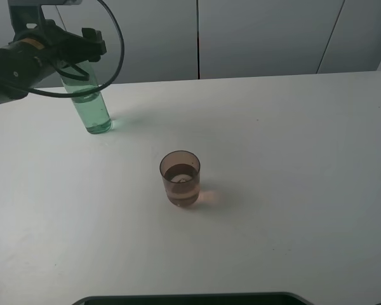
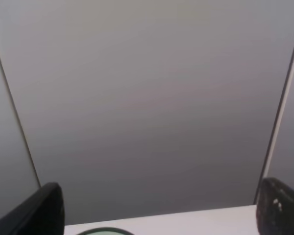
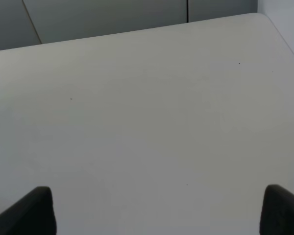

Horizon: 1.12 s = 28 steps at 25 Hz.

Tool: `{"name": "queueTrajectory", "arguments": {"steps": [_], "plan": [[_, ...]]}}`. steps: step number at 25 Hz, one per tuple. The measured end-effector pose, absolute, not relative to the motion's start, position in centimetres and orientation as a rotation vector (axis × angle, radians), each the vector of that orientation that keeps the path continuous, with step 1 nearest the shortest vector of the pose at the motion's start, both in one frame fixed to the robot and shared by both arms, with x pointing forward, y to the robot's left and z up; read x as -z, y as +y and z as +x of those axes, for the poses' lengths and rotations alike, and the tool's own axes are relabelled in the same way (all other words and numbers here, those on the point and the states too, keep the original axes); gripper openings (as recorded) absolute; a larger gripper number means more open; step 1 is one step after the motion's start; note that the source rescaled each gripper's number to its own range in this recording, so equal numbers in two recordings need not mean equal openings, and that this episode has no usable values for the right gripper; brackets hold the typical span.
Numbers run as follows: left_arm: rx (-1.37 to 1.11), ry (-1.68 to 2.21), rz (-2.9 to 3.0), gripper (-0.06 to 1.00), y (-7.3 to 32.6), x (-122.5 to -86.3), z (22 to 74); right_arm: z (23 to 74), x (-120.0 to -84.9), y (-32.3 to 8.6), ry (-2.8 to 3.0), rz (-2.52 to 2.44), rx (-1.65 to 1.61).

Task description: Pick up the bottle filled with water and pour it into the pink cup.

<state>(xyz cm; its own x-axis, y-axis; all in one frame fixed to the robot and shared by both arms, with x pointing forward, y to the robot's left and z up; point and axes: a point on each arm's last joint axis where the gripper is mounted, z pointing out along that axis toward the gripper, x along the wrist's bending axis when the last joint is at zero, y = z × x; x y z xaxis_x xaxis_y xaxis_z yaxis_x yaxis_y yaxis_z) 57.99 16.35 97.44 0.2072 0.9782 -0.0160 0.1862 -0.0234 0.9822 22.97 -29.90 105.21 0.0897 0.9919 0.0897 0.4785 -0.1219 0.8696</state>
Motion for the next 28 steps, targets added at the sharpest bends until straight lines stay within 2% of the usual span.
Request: {"name": "queueTrajectory", "arguments": {"steps": [8, 17, 21, 28], "plan": [[-0.915, 1.198, 1.473, 1.00, 16.0, -98.0, 58.3, 23.0, -105.2, -29.9, 1.464, 1.690, -0.959], [-0.871, 1.196, 1.475, 1.00, 15.9, -102.0, 59.8, 23.0, -105.2, -29.9, 1.464, 1.690, -0.959], [-0.800, 1.297, 1.547, 1.00, 17.9, -102.9, 61.3, 23.0, -105.2, -29.9, 1.464, 1.690, -0.959], [-0.709, 1.500, 1.596, 1.00, 24.1, -105.6, 63.7, 23.0, -105.2, -29.9, 1.464, 1.690, -0.959]]}}
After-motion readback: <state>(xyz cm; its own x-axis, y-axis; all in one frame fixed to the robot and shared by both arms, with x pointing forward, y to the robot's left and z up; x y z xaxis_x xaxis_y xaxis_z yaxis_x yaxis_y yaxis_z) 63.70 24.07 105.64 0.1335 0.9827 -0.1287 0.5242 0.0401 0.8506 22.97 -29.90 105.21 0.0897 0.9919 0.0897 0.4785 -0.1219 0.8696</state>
